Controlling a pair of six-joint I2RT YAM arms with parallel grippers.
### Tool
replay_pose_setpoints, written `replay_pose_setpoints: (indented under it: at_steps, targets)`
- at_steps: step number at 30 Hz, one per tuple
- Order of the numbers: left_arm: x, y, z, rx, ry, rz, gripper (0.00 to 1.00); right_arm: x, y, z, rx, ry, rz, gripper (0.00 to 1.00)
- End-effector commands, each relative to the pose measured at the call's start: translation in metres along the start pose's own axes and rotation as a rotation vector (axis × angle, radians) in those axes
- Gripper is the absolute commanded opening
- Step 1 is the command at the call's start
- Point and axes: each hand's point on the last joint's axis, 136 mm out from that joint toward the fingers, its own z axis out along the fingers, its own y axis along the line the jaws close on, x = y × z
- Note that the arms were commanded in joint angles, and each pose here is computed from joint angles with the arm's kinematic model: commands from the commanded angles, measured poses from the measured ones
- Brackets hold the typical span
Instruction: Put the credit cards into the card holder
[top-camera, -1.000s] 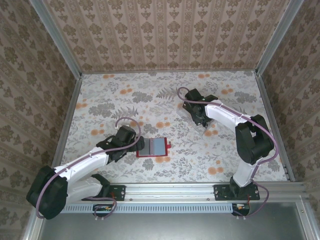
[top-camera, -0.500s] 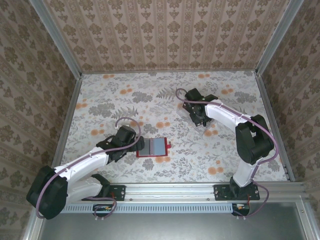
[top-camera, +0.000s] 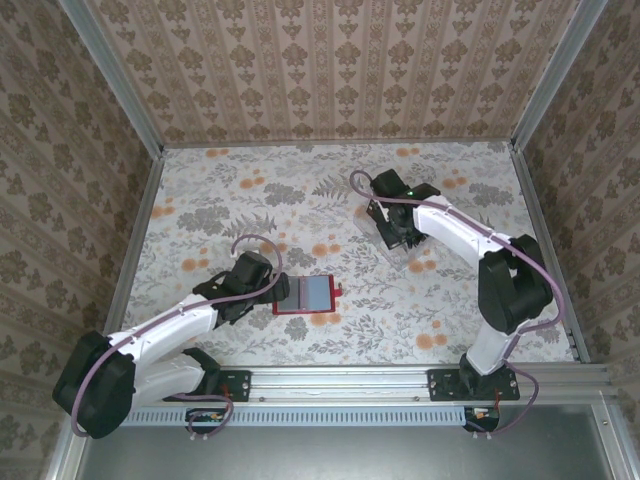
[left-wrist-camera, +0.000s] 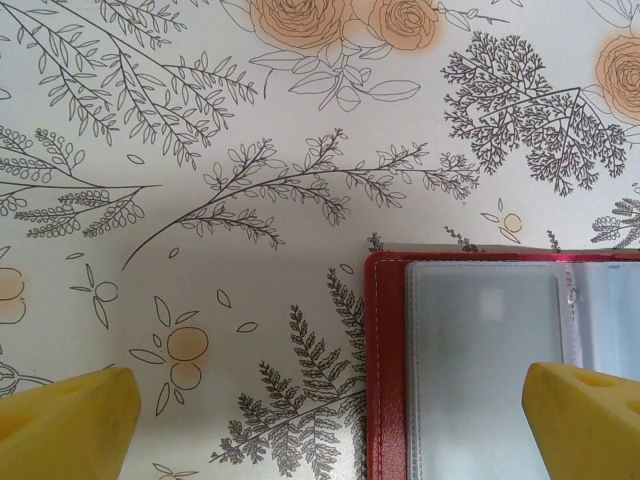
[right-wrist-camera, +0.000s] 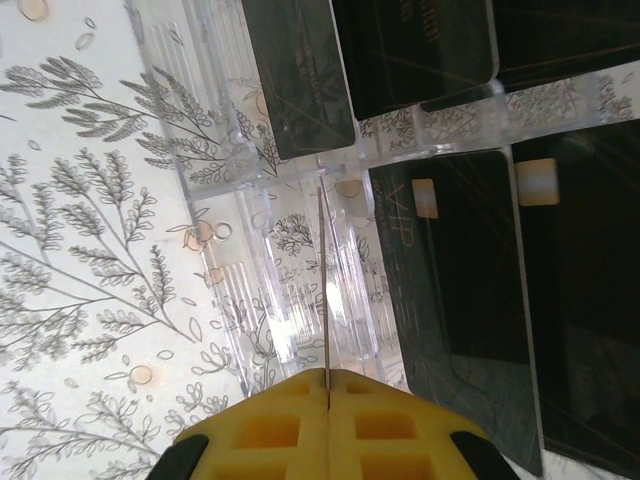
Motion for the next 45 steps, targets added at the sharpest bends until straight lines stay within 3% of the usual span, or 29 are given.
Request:
replay_pose_setpoints:
  at_steps: [1,6,10,13,18,29,45]
  targets:
    - [-0.008,-0.003,-0.003,-0.007,-0.019,0.027,1.0,-0.013,-0.001,-0.044,-0.017,-0.096,0.036,0.0]
    - [-0.009,-0.001,-0.002,-0.022,-0.023,0.036,1.0,-0.018,0.031,-0.08,-0.166,-0.205,0.141,0.0]
    - [-0.008,0.002,0.001,-0.042,-0.016,0.047,1.0,-0.017,0.08,-0.097,-0.399,-0.287,0.289,0.0]
    - [-0.004,0.006,0.003,-0.059,-0.005,0.05,1.0,-0.018,0.112,-0.103,-0.582,-0.339,0.436,0.0]
    - [0.004,0.014,0.006,-0.086,0.008,0.05,1.0,-0.01,0.165,-0.086,-0.717,-0.339,0.578,0.0]
    - [0.006,0.018,0.01,-0.1,0.006,0.06,1.0,-0.004,0.234,-0.043,-0.714,-0.267,0.605,0.0]
    - [0.012,0.013,0.015,-0.071,0.026,0.086,1.0,0.025,0.231,0.002,-0.627,-0.187,0.594,0.0]
